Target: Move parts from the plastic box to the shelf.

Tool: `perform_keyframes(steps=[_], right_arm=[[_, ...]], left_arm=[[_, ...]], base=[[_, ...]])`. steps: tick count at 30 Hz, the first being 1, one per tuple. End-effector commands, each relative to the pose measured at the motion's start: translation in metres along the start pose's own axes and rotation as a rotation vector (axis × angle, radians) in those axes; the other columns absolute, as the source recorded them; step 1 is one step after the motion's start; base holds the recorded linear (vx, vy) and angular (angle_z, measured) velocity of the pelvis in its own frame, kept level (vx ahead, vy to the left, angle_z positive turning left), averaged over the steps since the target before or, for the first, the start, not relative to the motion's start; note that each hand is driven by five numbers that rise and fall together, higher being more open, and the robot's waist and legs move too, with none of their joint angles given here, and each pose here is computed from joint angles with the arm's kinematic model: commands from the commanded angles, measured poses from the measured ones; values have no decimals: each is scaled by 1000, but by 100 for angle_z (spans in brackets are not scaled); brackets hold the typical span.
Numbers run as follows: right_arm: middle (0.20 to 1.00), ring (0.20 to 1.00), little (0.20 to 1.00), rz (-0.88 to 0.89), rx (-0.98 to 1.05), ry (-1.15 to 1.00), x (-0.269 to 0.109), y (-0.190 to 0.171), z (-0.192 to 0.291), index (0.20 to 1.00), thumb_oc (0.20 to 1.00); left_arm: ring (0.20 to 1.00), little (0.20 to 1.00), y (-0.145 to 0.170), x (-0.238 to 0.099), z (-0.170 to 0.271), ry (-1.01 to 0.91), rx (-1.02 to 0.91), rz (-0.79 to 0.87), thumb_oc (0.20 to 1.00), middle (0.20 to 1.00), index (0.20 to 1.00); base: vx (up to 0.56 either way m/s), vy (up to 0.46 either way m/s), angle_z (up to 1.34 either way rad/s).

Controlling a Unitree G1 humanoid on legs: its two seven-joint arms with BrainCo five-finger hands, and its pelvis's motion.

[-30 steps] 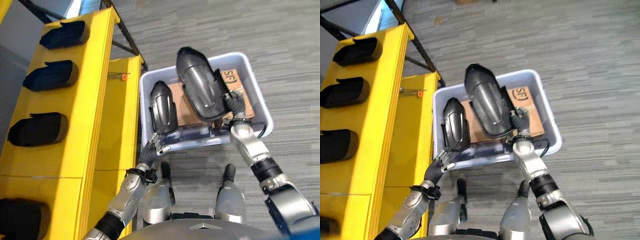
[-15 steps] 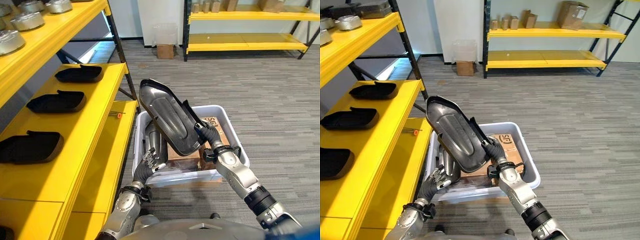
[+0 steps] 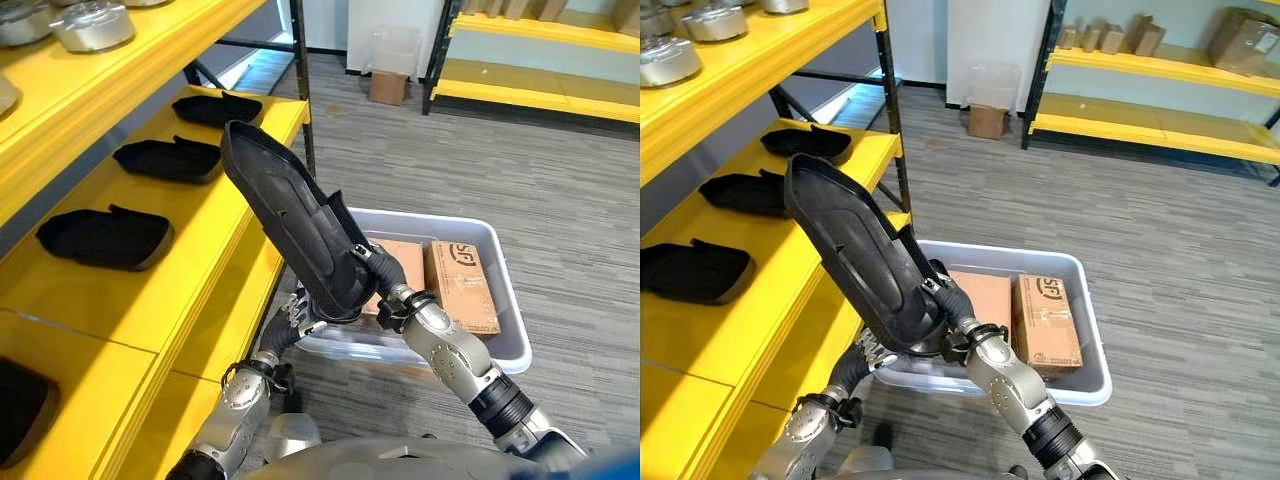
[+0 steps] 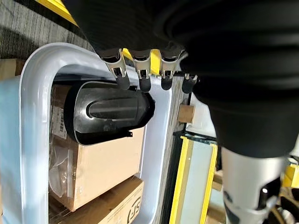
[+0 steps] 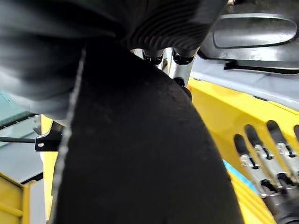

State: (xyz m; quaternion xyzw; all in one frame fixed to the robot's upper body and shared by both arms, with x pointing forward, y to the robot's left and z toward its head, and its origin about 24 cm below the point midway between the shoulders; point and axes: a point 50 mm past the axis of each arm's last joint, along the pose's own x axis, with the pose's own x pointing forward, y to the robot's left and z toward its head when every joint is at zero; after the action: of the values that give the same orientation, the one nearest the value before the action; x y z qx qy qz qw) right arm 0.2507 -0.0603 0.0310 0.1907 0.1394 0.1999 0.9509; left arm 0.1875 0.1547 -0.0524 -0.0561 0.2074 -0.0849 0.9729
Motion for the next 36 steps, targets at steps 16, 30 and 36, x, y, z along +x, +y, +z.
perform_keyframes(steps=[16,30,36], right_arm=[[200,200,200,-122,-42,-224,-7,-43,50,200,200],[200,200,200,-38,71,-239,-2,-22,45,200,200],[200,200,200,8,118,-196,22,6,50,200,200]], left_arm=[[1000,1000,-15,15,19,-84,55,-153,1000,1000,1000],[1000,1000,-3,1,19,-108,108,-105,1000,1000,1000],[1000,1000,1,0,21,-107,101,-76,1000,1000,1000]], base=[[-149,51,120],[-27,338,45],[-12,291,5]])
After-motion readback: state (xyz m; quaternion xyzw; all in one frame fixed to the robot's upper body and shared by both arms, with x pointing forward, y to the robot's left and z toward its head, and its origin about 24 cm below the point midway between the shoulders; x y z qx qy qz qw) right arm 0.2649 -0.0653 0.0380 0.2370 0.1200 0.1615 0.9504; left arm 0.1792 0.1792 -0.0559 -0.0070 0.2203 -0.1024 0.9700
